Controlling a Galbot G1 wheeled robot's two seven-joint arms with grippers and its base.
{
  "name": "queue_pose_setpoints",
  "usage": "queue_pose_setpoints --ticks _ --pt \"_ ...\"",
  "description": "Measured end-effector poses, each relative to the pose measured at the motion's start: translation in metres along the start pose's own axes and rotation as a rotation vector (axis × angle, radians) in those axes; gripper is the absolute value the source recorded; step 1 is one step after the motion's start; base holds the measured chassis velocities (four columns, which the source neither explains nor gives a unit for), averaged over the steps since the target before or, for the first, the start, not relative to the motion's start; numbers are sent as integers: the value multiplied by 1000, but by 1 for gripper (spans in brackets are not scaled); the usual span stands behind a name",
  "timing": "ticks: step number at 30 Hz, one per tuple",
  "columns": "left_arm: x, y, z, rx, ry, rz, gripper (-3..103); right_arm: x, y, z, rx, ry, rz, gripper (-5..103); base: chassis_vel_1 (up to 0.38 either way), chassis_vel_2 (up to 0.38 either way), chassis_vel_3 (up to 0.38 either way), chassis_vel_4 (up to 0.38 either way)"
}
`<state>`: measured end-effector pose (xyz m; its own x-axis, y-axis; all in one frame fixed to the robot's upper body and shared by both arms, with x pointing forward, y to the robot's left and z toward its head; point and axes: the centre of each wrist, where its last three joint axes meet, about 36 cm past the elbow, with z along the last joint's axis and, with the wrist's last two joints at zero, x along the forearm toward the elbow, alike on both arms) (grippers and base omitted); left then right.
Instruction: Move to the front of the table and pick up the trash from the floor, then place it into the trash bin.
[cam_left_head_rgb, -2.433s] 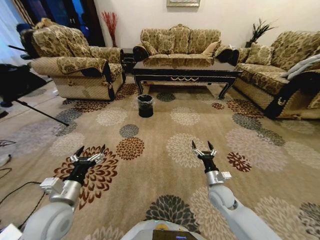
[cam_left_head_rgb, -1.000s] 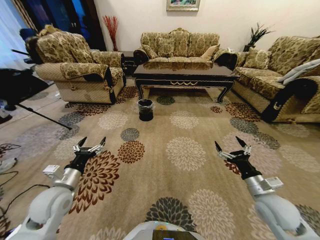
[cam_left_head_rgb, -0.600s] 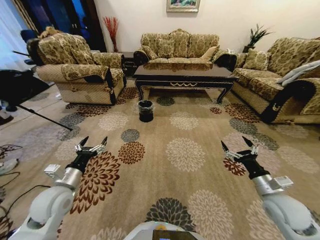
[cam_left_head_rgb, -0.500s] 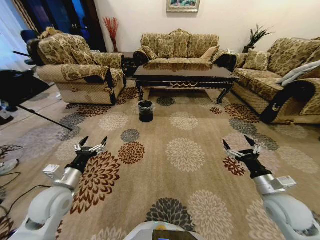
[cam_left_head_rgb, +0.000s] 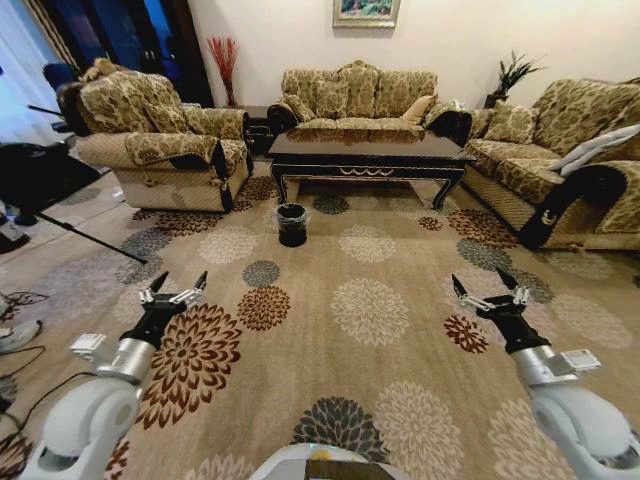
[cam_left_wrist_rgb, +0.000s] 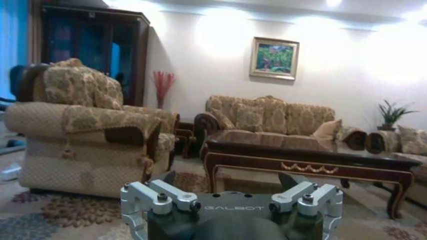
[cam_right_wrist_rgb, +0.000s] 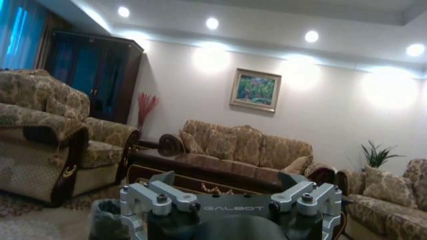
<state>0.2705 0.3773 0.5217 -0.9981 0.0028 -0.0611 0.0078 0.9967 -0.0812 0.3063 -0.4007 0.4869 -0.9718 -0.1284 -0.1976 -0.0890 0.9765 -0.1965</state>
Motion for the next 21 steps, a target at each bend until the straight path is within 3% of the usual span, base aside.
queue_pose_setpoints --ticks 10,21 --pt "-1 16 3 -1 4 -34 100 -2 -6 0 4 -4 34 100 0 0 0 0" --pt "-2 19 2 1 0 -32 100 -3 -8 -1 8 -4 31 100 0 0 0 0"
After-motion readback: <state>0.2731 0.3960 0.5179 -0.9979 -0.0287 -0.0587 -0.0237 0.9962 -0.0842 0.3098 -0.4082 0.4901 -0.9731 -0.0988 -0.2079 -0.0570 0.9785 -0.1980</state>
